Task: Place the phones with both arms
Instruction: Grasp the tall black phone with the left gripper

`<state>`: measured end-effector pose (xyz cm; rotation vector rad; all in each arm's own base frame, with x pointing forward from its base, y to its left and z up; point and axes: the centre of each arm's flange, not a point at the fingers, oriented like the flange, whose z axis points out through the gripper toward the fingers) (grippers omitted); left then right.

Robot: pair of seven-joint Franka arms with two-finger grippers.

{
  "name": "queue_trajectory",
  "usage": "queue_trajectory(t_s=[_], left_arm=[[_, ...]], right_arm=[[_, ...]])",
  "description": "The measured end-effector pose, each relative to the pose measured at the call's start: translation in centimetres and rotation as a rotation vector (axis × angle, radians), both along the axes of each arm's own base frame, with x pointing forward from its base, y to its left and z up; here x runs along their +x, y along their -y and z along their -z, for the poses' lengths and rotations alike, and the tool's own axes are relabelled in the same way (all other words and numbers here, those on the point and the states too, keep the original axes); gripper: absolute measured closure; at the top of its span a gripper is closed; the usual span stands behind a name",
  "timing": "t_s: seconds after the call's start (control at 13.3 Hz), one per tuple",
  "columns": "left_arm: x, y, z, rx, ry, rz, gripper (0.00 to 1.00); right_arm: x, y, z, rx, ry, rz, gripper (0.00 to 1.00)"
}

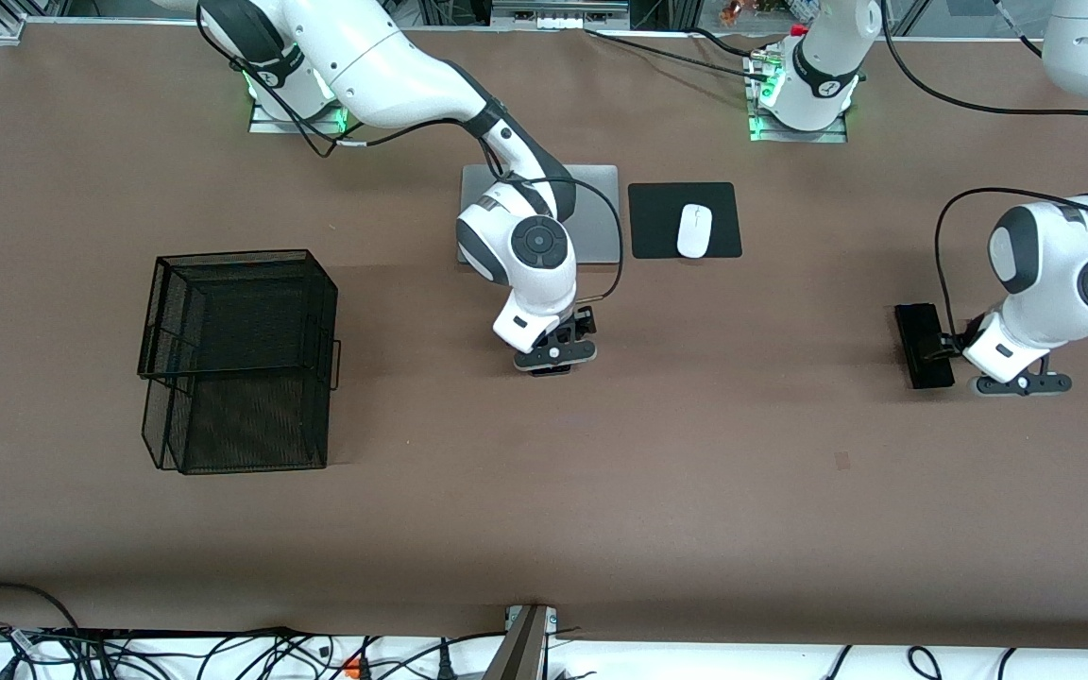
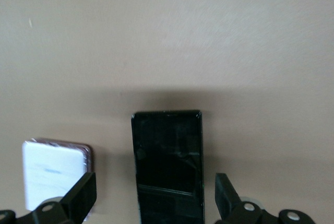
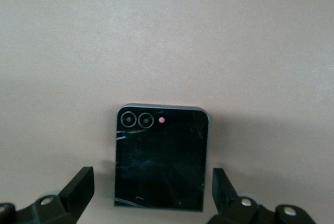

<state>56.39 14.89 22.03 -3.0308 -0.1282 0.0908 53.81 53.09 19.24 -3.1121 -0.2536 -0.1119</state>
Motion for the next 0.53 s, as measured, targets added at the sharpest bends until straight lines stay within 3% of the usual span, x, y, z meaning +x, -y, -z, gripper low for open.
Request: queue_trajectory(t_s=[0.23,0.53], left_arm=[[-1.5,0.8,1.8,-0.006,0.026,-0.085,0.00],[-2.7,1.4,3.5,-0.013,0.051,-0.112,0.00]], right_arm=[[0.1,0.1,0.3,-0.017,0.011,-0.013,0.00],[-0.4,-0.1,1.3,-0.028,0.008,-0.025,0.00]])
